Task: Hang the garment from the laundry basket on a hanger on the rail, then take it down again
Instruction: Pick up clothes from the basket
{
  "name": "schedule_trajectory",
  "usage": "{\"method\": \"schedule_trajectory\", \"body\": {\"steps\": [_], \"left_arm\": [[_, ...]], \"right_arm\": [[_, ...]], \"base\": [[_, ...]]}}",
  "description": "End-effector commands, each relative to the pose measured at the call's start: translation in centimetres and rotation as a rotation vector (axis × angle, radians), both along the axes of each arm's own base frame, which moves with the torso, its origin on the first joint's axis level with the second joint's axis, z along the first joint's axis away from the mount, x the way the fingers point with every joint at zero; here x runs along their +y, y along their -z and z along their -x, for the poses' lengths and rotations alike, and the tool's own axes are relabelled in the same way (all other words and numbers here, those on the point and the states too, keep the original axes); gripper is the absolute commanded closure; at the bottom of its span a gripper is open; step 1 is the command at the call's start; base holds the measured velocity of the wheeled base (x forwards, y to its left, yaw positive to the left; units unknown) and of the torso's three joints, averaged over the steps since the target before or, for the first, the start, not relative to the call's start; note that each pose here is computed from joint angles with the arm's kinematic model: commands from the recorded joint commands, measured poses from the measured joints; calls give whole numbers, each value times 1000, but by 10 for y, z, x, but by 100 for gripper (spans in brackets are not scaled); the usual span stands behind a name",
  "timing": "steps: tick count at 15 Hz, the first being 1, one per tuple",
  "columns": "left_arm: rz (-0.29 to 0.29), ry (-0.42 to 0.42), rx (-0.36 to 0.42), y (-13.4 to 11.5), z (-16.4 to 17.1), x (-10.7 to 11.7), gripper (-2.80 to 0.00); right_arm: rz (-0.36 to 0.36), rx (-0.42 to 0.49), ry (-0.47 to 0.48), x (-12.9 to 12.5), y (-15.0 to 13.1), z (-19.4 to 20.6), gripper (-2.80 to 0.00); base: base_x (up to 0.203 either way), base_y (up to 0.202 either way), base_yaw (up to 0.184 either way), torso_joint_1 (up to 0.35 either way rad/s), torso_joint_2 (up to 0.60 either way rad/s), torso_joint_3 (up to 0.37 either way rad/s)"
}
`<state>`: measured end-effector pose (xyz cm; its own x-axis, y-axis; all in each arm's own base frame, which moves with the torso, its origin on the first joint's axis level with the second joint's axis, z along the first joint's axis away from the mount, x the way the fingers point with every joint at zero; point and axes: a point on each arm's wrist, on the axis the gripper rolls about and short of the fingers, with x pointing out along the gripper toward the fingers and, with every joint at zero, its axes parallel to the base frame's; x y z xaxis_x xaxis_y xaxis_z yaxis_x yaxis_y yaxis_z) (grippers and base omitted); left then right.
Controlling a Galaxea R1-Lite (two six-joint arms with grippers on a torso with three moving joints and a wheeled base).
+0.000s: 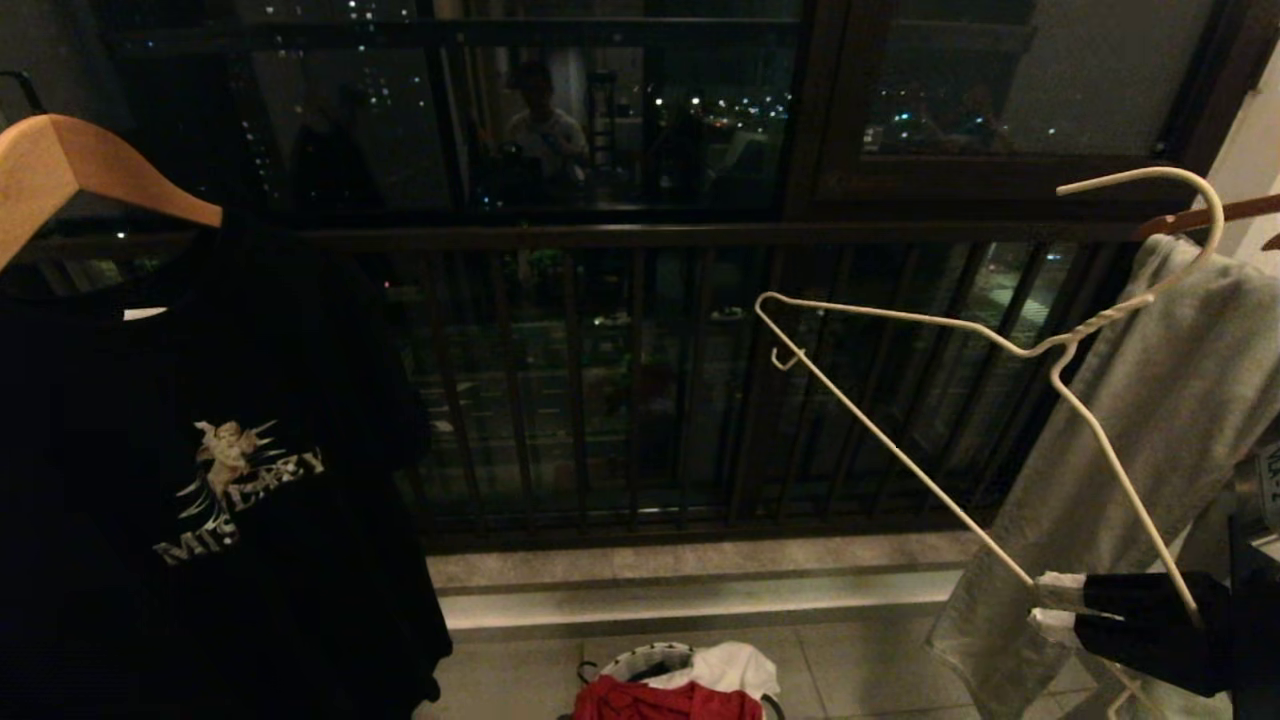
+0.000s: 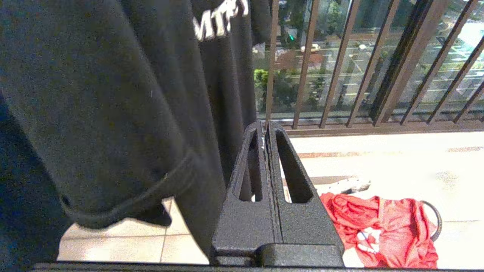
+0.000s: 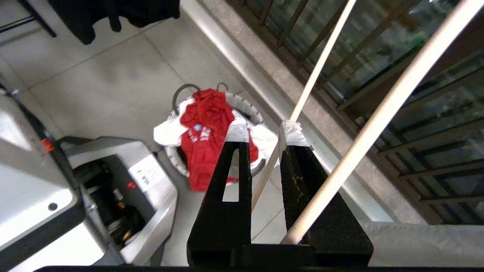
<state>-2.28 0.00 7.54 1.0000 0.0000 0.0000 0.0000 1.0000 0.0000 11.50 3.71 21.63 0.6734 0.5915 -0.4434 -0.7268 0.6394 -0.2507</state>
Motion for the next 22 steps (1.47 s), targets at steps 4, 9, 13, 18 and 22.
{"method": "schedule_trajectory", "body": {"steps": [4,9,13,18,22], "left_arm": [[0,0,-2,0,0,0,0],[0,0,-1,0,0,0,0],[0,0,-2,0,0,0,0],[0,0,-2,0,0,0,0],[0,0,-1,0,0,0,0]], "right_arm": [[-6,-25,1,0,-1,0,0],[-2,-28,12,0,-1,1,0],[-1,-23,11,-1,2,3,0],[-1,-20,13,-2,5,8,0],[-4,-30,13,-2,4,9,0]], "base": [[0,0,0,-147,328,178],[0,0,0,-161,363,200],[0,0,0,-207,473,269],[0,0,0,-226,540,316],[0,0,0,-205,522,314]]}}
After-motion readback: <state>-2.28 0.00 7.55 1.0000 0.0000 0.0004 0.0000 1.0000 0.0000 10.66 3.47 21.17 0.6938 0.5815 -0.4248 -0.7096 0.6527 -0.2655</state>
